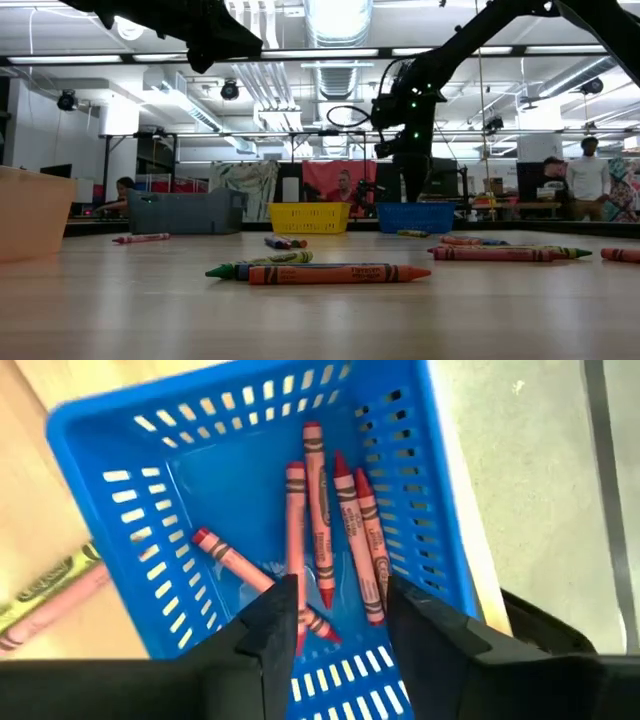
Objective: Sort crayons
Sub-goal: Put the orange crayon into the orange bin
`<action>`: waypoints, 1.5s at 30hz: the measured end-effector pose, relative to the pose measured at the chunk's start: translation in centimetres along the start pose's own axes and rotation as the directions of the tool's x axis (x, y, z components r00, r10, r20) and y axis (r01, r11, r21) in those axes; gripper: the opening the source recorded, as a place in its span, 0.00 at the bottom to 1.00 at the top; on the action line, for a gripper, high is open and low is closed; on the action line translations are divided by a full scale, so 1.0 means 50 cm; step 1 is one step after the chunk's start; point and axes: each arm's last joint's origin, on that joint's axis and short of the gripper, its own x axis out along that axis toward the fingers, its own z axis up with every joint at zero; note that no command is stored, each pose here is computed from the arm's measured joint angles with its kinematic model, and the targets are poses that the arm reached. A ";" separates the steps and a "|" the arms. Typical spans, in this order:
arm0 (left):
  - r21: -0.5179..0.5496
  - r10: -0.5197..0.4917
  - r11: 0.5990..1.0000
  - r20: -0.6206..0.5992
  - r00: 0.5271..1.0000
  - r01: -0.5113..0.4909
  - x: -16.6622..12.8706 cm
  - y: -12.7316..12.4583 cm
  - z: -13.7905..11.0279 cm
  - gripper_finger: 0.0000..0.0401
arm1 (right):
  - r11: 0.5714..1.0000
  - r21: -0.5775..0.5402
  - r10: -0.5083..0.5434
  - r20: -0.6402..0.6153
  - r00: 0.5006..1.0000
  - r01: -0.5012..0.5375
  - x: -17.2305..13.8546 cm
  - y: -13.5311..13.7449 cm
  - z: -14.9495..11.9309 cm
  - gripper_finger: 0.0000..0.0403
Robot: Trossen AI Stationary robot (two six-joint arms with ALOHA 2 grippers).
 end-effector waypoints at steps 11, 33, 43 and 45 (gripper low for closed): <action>-0.023 -0.001 1.000 0.000 1.000 0.001 0.000 0.000 0.000 0.18 | 0.994 0.112 -0.029 0.133 0.991 0.014 -0.130 0.044 -0.003 0.29; -0.083 -0.014 0.996 -0.027 1.000 0.012 0.000 -0.004 -0.005 0.18 | 0.988 -0.081 0.152 0.439 0.886 -0.130 -0.272 0.338 -0.103 0.26; -0.082 -0.063 0.995 -0.029 0.998 0.060 -0.001 -0.026 -0.007 0.18 | 0.968 -0.117 0.246 0.616 0.748 -0.222 -0.245 0.405 -0.169 0.26; -0.086 -0.078 0.993 -0.030 0.996 0.075 -0.001 -0.033 -0.007 0.18 | 0.964 -0.110 0.254 0.646 0.720 -0.242 -0.238 0.410 -0.177 0.26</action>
